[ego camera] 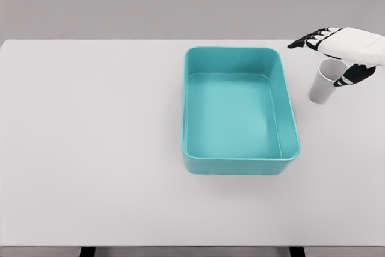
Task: Put the paper cup into the basket with your right arm
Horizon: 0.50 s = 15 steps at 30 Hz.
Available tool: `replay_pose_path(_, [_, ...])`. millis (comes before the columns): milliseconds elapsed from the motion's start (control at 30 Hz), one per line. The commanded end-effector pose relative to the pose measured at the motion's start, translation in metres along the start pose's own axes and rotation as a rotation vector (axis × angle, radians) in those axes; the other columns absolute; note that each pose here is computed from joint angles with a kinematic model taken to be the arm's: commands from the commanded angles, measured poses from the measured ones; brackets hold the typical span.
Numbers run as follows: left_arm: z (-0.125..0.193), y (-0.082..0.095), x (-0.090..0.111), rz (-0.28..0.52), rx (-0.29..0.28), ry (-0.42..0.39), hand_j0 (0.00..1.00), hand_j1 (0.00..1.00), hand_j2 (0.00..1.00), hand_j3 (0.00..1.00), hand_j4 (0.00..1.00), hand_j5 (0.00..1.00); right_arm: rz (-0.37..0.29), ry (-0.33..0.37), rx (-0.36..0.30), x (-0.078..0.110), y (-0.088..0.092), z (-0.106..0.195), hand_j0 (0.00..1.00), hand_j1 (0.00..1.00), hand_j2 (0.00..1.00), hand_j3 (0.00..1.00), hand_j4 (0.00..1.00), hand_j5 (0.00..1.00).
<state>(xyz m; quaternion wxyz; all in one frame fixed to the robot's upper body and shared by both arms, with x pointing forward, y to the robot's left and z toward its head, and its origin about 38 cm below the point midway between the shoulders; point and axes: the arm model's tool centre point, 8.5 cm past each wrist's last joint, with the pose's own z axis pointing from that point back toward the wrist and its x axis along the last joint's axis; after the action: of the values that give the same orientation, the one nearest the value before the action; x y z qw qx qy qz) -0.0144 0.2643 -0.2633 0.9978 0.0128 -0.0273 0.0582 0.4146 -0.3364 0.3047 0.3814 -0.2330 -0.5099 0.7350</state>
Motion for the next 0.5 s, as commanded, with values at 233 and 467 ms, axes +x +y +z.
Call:
replay_pose_path(233, [0.0, 0.0, 0.0, 0.0, 0.0, 0.0, 1.0, 1.0, 1.0, 1.0, 1.0, 1.0, -0.231, -0.044, -0.048, -0.014, -0.004, 0.011, 0.98, 0.98, 0.98, 0.98, 0.98, 0.98])
replay_pose_path(467, [0.0, 0.0, 0.0, 0.0, 0.0, 0.0, 1.0, 1.0, 1.0, 1.0, 1.0, 1.0, -0.993, 0.053, -0.463, -0.166, 0.041, 0.089, 1.0, 1.0, 1.0, 1.0, 1.0, 1.0])
